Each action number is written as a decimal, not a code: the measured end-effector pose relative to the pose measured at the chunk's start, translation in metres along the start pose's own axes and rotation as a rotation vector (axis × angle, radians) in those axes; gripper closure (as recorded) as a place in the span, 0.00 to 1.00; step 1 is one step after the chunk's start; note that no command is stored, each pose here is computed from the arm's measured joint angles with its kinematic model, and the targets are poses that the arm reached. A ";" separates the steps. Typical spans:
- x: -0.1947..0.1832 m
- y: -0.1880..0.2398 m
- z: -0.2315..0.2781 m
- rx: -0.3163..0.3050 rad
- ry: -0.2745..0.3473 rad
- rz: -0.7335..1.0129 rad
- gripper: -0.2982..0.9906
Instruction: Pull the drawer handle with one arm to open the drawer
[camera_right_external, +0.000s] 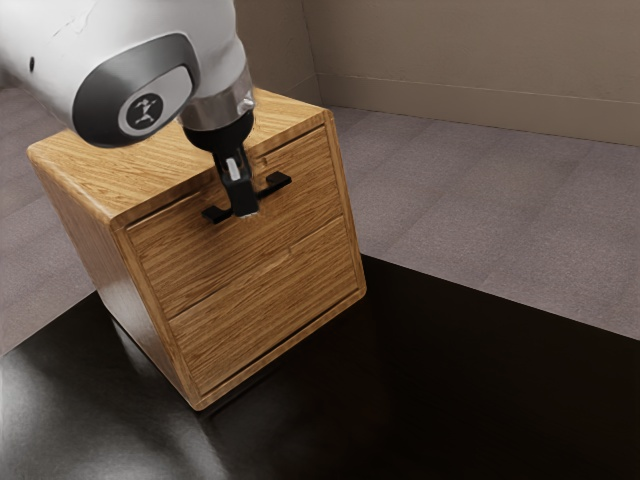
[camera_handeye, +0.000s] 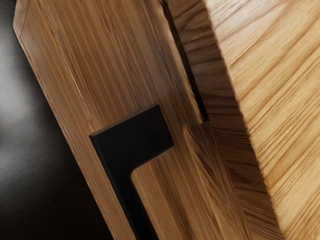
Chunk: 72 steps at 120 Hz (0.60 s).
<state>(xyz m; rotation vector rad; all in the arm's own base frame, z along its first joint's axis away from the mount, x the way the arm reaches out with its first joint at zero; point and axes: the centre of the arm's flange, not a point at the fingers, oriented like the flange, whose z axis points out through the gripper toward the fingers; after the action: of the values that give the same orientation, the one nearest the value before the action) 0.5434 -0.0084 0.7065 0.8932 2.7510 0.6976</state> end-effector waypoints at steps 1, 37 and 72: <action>0.001 0.000 -0.001 -0.002 0.000 -0.001 0.23; 0.002 -0.023 -0.034 -0.007 -0.014 0.013 0.23; 0.009 -0.013 -0.001 0.080 0.037 -0.083 0.23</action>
<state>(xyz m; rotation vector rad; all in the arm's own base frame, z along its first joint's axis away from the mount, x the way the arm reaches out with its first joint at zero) 0.5291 -0.0123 0.7013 0.7842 2.8482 0.5998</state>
